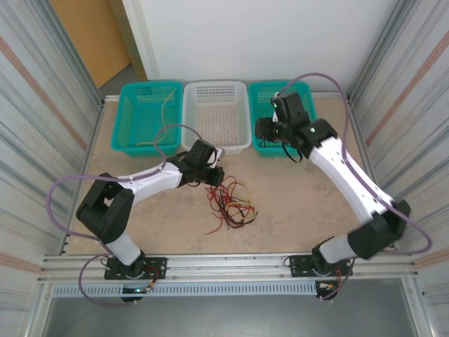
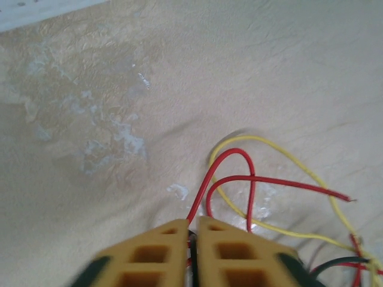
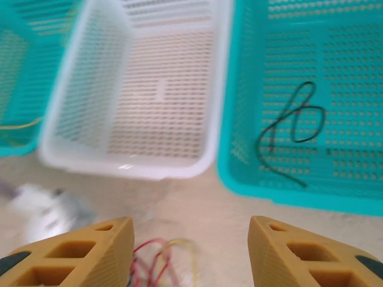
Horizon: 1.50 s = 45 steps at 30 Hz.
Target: Untangle the cables
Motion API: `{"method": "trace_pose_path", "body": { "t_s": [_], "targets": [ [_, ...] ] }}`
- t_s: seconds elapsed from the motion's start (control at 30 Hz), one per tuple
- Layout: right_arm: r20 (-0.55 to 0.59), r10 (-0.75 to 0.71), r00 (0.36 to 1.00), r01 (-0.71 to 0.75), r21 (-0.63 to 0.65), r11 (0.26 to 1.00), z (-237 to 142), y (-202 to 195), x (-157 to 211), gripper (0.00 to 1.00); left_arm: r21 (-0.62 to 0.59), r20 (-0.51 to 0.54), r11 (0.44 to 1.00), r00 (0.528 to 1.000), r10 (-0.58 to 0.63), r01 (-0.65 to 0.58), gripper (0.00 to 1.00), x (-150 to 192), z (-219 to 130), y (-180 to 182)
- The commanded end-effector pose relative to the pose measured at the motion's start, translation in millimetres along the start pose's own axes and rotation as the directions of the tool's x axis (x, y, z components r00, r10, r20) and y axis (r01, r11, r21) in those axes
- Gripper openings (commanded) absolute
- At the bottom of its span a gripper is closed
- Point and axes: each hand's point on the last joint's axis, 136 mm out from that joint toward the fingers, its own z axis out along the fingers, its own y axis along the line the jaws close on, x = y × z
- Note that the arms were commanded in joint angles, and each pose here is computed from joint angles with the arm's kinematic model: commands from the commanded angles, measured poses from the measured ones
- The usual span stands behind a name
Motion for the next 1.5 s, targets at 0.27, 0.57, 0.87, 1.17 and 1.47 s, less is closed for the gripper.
{"method": "trace_pose_path", "body": {
  "t_s": [0.27, 0.57, 0.87, 1.17, 1.47],
  "targets": [
    [-0.077, 0.047, 0.996, -0.061, -0.198, 0.978, -15, 40, 95, 0.76, 0.108, 0.335, 0.982, 0.936, 0.109, -0.153, 0.00, -79, -184, -93],
    [-0.172, 0.037, 0.984, -0.072, -0.202, 0.977, 6, 50, 132, 0.80, 0.284, 0.457, 0.940, 0.888, 0.042, -0.190, 0.00, -82, -282, -125],
    [-0.249, 0.052, 0.967, -0.099, -0.178, 0.979, 30, 58, 165, 0.78, 0.325, 0.636, 0.904, 0.772, 0.008, -0.277, 0.00, -111, -372, -145],
    [-0.270, 0.093, 0.959, -0.123, -0.099, 0.987, 38, 40, 184, 0.72, 0.313, 0.783, 0.881, 0.621, -0.028, -0.355, 0.00, -132, -472, -157],
    [0.105, 0.005, 0.995, 0.042, -0.445, 0.894, -83, 91, 71, 0.78, 0.293, 0.800, 0.868, 0.600, 0.007, -0.400, 0.00, -142, -479, -166]
  ]
}}
